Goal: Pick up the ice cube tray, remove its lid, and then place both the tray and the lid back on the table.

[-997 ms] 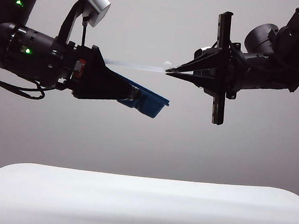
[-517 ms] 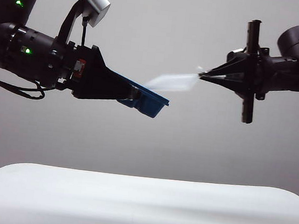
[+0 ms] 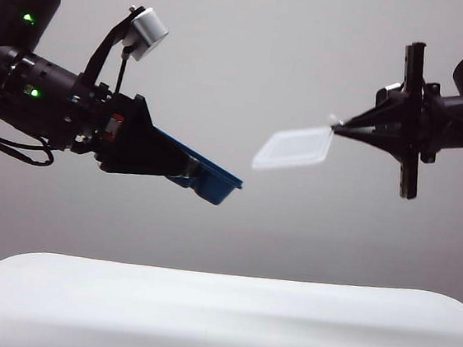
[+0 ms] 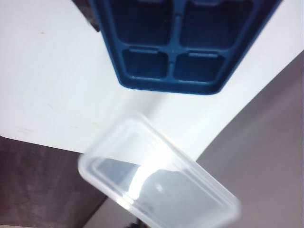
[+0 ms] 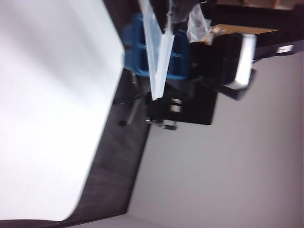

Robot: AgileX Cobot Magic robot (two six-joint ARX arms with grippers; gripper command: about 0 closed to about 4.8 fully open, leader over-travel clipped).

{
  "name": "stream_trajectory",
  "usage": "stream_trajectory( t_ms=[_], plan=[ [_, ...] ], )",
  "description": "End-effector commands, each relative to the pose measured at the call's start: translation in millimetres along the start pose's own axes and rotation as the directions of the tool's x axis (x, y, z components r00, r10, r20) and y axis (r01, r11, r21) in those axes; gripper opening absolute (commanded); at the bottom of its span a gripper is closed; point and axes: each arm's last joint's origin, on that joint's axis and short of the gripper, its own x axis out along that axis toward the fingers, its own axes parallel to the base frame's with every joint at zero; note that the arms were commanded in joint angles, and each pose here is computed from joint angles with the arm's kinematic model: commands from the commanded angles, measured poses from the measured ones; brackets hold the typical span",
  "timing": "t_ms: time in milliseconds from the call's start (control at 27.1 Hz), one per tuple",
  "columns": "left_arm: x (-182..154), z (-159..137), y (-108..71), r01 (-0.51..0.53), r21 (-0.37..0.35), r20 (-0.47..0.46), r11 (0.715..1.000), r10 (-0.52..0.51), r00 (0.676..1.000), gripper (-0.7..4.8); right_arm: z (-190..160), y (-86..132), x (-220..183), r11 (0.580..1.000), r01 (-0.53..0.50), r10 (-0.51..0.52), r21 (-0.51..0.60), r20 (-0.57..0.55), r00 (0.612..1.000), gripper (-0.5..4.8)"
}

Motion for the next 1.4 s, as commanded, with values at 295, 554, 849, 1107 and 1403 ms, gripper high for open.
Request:
stream_trajectory(
  t_ms=[295, 554, 849, 1107, 1403],
  plan=[
    [-22, -20, 28.6, 0.101, 0.011, 0.087, 0.995, -0.102, 0.991, 2.42, -20, -52, -13, 0.991, 0.124, -0.124, 0.045, -0.014, 0.992, -0.02],
    [-15, -68, 40.0, 0.194, -0.117, 0.107, 0.974, -0.182, 0.978, 2.42, -31, -94, -7, 0.975, 0.179, -0.175, 0.131, -0.042, 0.984, -0.02],
    [-11, -77, 42.0, 0.146, -0.099, 0.089, 0.984, -0.137, 0.987, 2.46, -32, -106, -10, 0.874, 0.474, -0.475, 0.109, -0.011, 0.880, -0.01],
    [-11, -78, 41.9, 0.147, -0.104, 0.089, 0.984, -0.138, 0.986, 2.46, -31, -108, -11, 0.822, 0.558, -0.562, 0.109, 0.002, 0.827, 2.65],
    [-11, -78, 42.1, 0.142, -0.114, 0.086, 0.983, -0.133, 0.987, 4.79, -18, -74, -17, 0.835, 0.549, -0.549, 0.028, 0.081, 0.832, 2.65]
  ],
)
